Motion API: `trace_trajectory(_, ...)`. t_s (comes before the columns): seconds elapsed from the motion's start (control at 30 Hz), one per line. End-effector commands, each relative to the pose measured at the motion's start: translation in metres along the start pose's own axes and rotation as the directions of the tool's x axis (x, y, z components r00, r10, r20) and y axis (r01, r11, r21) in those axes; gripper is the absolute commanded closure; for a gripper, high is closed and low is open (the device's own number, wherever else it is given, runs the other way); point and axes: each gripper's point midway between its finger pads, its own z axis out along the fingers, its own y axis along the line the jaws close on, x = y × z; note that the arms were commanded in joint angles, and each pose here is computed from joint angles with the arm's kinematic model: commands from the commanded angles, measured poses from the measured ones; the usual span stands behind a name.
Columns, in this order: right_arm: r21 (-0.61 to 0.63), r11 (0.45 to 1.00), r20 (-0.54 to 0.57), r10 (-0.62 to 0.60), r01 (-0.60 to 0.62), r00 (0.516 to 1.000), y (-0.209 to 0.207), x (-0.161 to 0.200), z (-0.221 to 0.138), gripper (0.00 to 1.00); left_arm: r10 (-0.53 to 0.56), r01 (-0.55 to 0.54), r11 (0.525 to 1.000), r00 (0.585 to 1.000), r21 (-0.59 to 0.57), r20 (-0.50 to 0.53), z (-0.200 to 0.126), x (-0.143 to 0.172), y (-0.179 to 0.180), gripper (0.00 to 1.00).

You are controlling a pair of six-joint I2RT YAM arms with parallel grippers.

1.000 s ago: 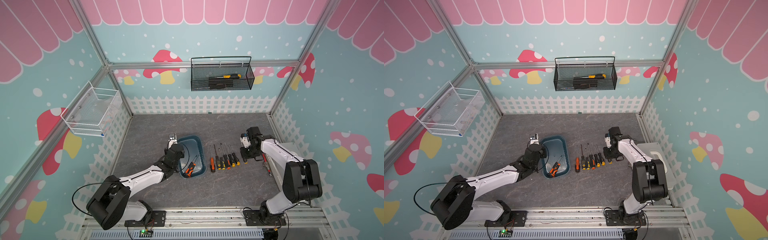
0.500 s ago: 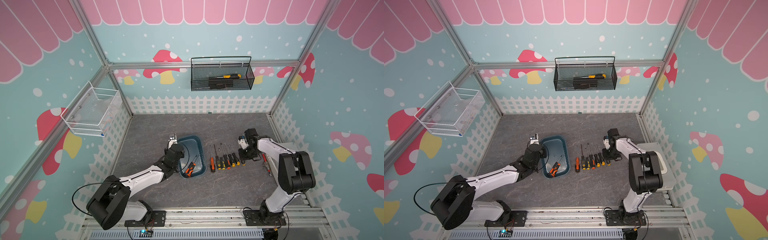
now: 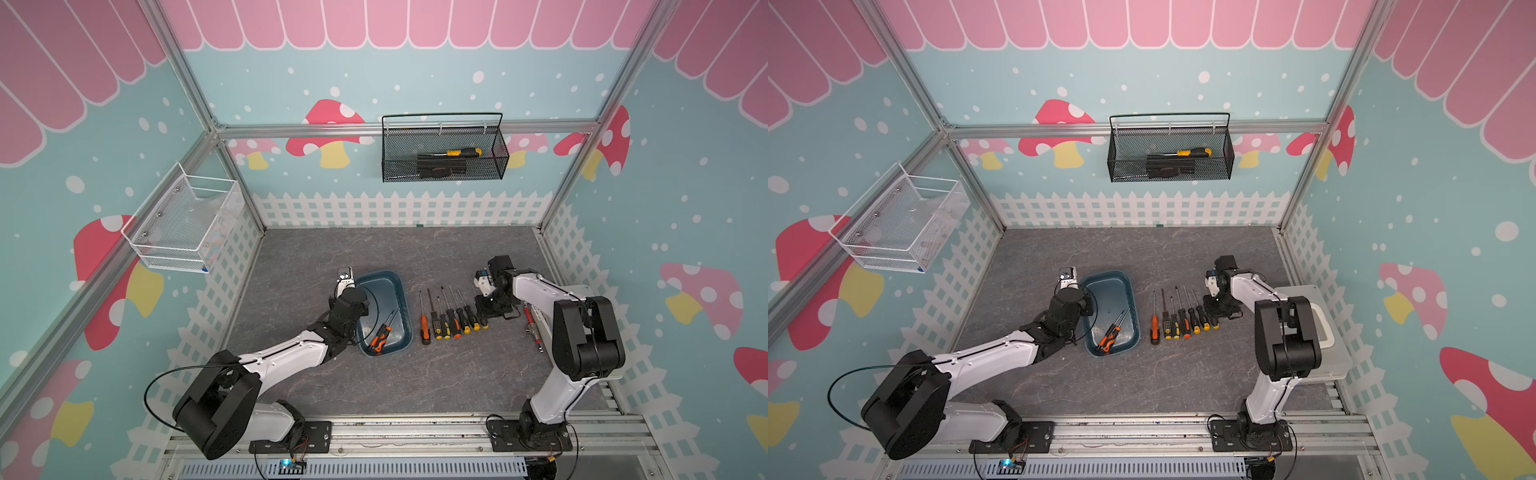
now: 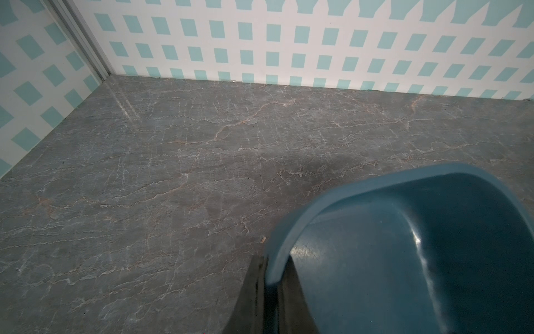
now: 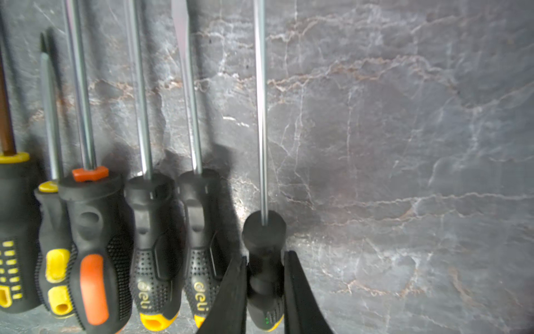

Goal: Take out the screwdriver from the storage box
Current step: Place the screwdriver at the center of the board.

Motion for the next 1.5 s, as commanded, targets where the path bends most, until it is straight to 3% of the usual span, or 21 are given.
trace_trajectory(0.0,-0.014,1.000,0.006,0.002,-0.002,1.000,-0.002,-0.007,0.004,1.00,0.039,-0.039,0.999,0.999,-0.004,-0.021,0.002,0.005,0.000,1.00)
trace_trajectory(0.3,-0.048,0.999,0.001,0.015,-0.015,1.000,0.000,-0.006,0.010,1.00,0.041,-0.041,0.999,0.999,-0.004,-0.022,0.002,0.004,-0.001,1.00)
trace_trajectory(0.43,-0.064,0.998,0.000,0.023,-0.023,1.000,0.002,-0.006,0.012,0.91,0.044,-0.044,0.999,0.999,-0.003,-0.022,0.003,0.003,-0.002,1.00)
trace_trajectory(0.87,-0.078,0.997,0.016,0.030,-0.029,0.999,0.004,-0.008,0.007,0.80,0.048,-0.048,0.999,0.999,0.000,-0.026,0.004,0.002,-0.003,1.00)
trace_trajectory(1.13,-0.080,0.996,0.048,0.034,-0.030,0.998,0.006,-0.013,-0.007,0.79,0.051,-0.051,0.999,0.998,0.002,-0.029,0.005,0.003,-0.004,1.00)
trace_trajectory(1.47,-0.088,0.996,0.113,0.037,-0.027,0.993,0.011,-0.023,-0.036,0.66,0.046,-0.045,0.999,0.999,0.005,-0.030,0.003,0.005,-0.004,1.00)
